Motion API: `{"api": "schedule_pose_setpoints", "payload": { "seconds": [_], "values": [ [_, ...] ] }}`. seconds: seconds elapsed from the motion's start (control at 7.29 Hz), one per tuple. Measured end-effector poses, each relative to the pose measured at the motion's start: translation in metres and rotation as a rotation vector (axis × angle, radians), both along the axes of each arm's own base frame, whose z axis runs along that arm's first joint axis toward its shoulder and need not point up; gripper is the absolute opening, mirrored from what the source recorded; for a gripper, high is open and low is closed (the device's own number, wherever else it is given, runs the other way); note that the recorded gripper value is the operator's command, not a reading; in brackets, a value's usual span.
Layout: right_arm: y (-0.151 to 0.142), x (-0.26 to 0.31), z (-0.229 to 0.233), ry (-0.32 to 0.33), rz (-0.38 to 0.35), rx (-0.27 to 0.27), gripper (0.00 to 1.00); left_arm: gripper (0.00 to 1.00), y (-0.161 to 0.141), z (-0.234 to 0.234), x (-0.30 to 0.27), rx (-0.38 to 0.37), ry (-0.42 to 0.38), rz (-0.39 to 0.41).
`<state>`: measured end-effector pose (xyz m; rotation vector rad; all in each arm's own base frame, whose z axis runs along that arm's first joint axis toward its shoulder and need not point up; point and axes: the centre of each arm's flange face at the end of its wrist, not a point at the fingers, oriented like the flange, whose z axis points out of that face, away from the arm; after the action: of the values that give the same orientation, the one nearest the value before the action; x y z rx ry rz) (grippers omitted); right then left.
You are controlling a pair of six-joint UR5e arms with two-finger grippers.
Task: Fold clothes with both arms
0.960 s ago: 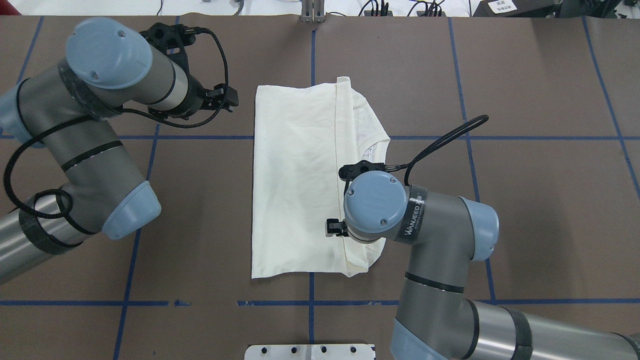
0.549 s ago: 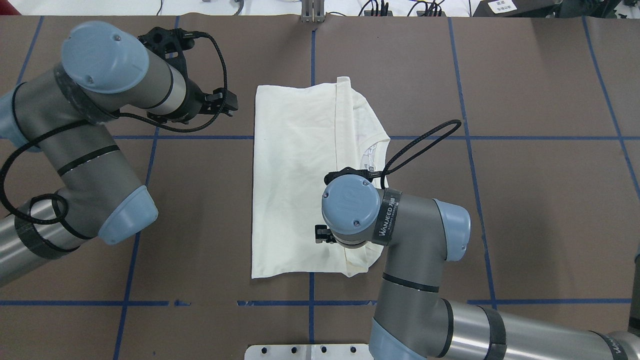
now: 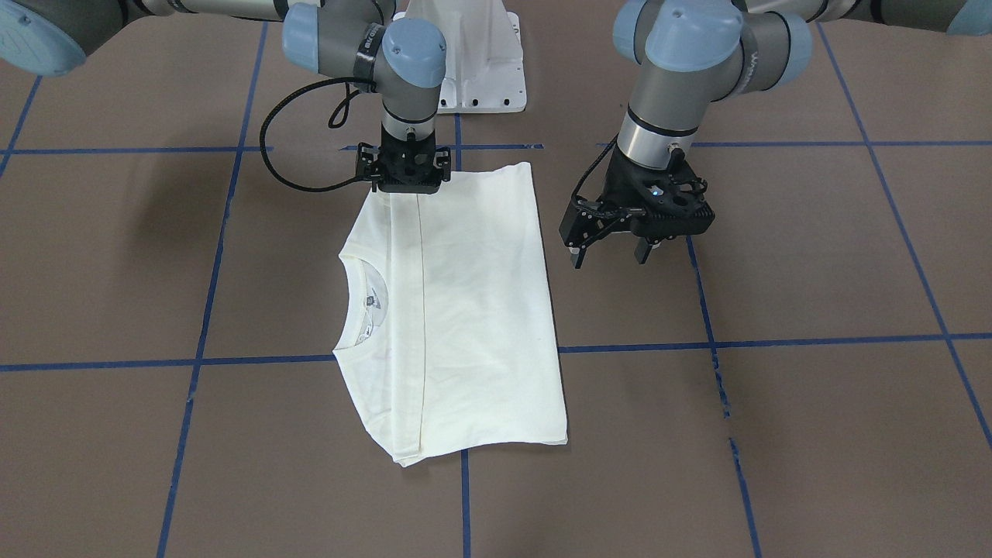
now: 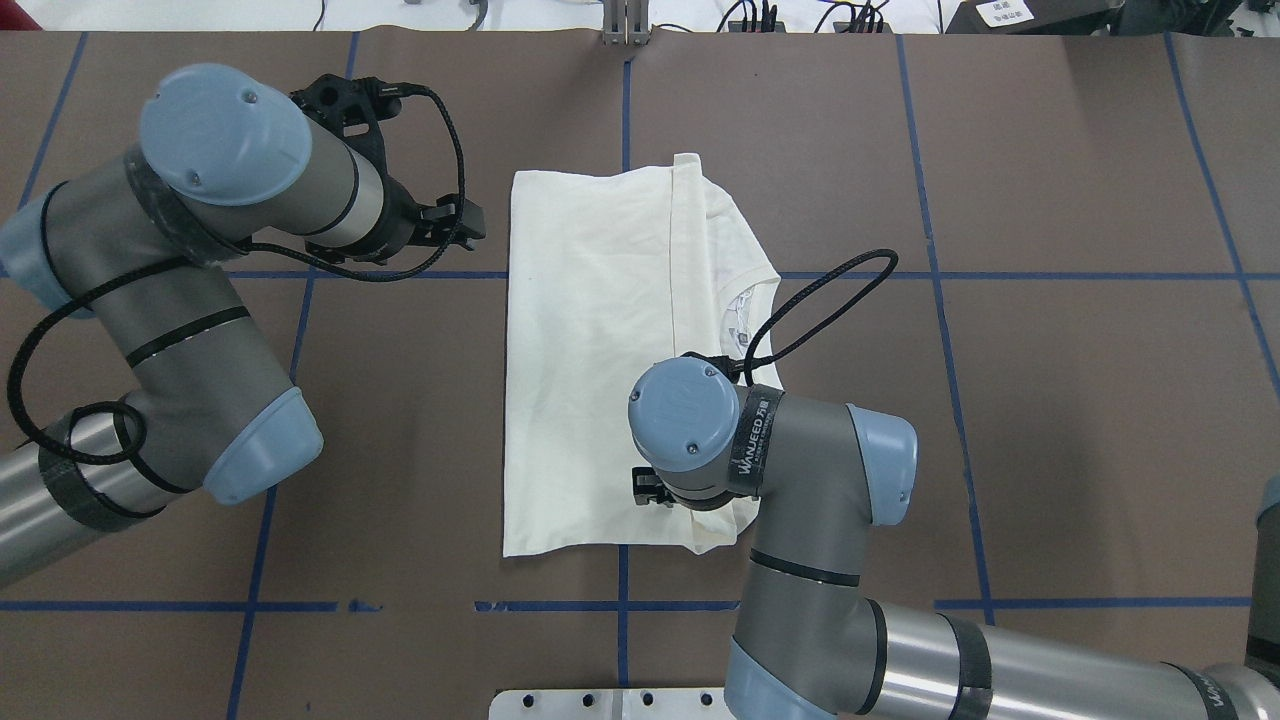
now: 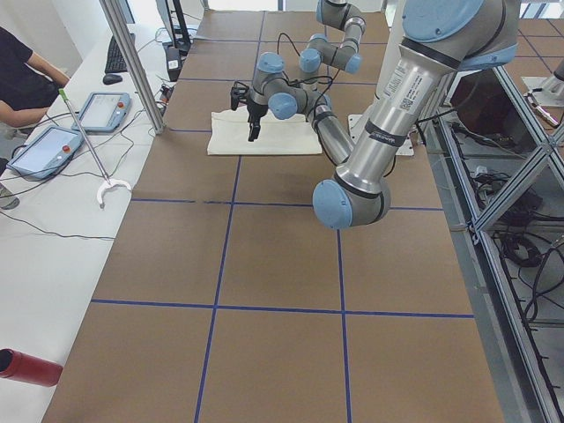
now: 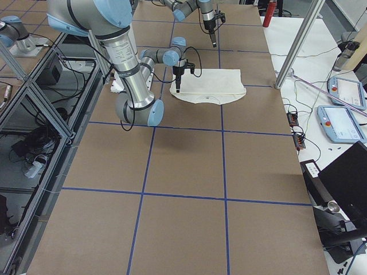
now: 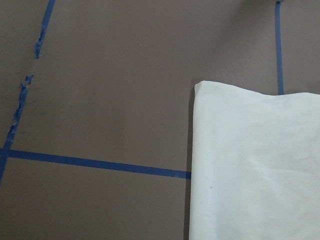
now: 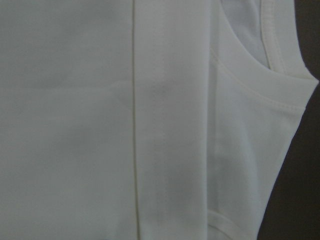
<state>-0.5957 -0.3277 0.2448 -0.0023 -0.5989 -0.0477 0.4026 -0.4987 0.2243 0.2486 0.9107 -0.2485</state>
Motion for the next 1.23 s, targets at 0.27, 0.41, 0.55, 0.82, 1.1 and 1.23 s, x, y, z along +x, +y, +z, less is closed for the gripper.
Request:
{"api": "schedule_pose_setpoints", "payload": {
  "seconds": [0.27,0.41,0.55,0.82,1.1,1.23],
  "values": [
    [0.0,0.0,0.006,0.01,-0.004,-0.003,1.0,1.0,0.001,0.001,0.002,-0.001,-0.001,0.003],
    [0.0,-0.001,0.009,0.017,-0.005,-0.005,1.0,1.0,0.001,0.001,0.003,0.0,0.0,0.005],
    [0.0,-0.003,0.012,0.024,-0.007,-0.007,1.0,1.0,0.002,0.001,0.004,0.0,0.0,0.006],
    [0.0,-0.003,0.014,0.041,-0.007,-0.014,1.0,1.0,0.002,-0.001,0.004,0.002,0.003,0.007],
    [0.0,0.001,0.013,0.064,-0.022,-0.028,1.0,1.0,0.003,-0.002,0.004,0.001,0.005,0.007],
    [0.001,0.002,0.015,0.071,-0.028,-0.031,1.0,1.0,0.003,-0.002,0.005,0.001,0.006,0.007]
  ]
}}
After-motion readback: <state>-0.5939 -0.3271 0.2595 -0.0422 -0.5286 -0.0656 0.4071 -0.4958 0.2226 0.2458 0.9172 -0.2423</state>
